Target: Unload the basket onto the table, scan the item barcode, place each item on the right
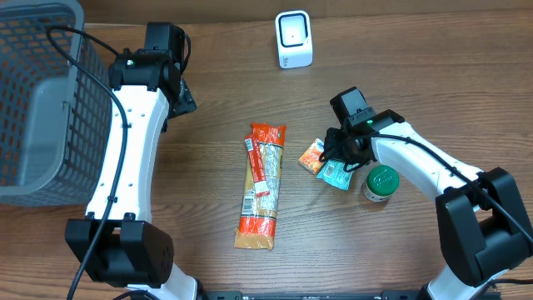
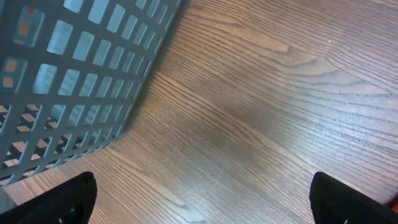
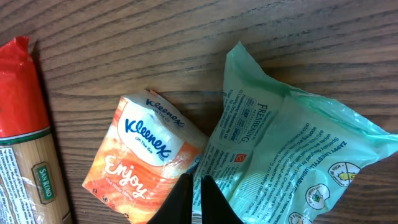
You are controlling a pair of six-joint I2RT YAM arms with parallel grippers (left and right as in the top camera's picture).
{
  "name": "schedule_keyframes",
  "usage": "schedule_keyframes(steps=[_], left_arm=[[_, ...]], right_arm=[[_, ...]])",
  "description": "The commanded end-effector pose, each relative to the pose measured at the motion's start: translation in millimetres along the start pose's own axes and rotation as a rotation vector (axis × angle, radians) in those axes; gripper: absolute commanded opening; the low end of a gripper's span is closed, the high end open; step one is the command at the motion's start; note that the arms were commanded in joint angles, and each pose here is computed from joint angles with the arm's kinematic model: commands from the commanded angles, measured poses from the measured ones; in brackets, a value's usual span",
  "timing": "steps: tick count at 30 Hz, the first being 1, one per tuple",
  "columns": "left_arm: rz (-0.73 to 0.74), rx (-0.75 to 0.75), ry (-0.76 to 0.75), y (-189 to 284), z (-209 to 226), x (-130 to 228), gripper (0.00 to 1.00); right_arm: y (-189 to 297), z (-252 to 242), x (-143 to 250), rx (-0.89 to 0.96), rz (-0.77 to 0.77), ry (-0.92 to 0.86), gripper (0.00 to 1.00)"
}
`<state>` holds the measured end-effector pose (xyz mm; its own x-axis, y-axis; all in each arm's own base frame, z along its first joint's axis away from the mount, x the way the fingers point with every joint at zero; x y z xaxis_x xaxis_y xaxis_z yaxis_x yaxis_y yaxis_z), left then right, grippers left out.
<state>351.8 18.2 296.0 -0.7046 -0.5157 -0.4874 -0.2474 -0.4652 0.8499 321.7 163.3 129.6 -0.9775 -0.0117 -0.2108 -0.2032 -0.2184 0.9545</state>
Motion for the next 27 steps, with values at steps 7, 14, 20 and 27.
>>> schedule_keyframes(steps=[7, 14, 20, 27], left_arm=[[-0.012, 0.014, 0.012, 5, 1, -2, 1.00], [-0.012, 0.014, 0.012, 5, 1, -2, 1.00], [-0.012, 0.014, 0.012, 5, 1, -2, 1.00], [-0.012, 0.014, 0.012, 5, 1, -2, 1.00]], right_arm=[[0, 14, 4, -0.027, 0.007, 0.031, 0.09], [-2, 35, 20, -0.032, 0.042, 0.097, 0.10], [-3, 53, 28, -0.052, 0.037, 0.153, 0.13], [-3, 54, 20, -0.054, -0.023, 0.152, 0.16]])
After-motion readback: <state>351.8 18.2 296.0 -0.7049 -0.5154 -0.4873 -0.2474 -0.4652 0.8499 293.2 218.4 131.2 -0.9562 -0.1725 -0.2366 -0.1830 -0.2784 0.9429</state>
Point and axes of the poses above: each gripper's point midway between its finger pads, its own y axis back along the fingers, its own z axis along the line the jaws close on, x = y × z, the point moved 10 cm from there along y, back along the fingers, and after that the axes turned 11 degrees about y, right-handed, at the moved point
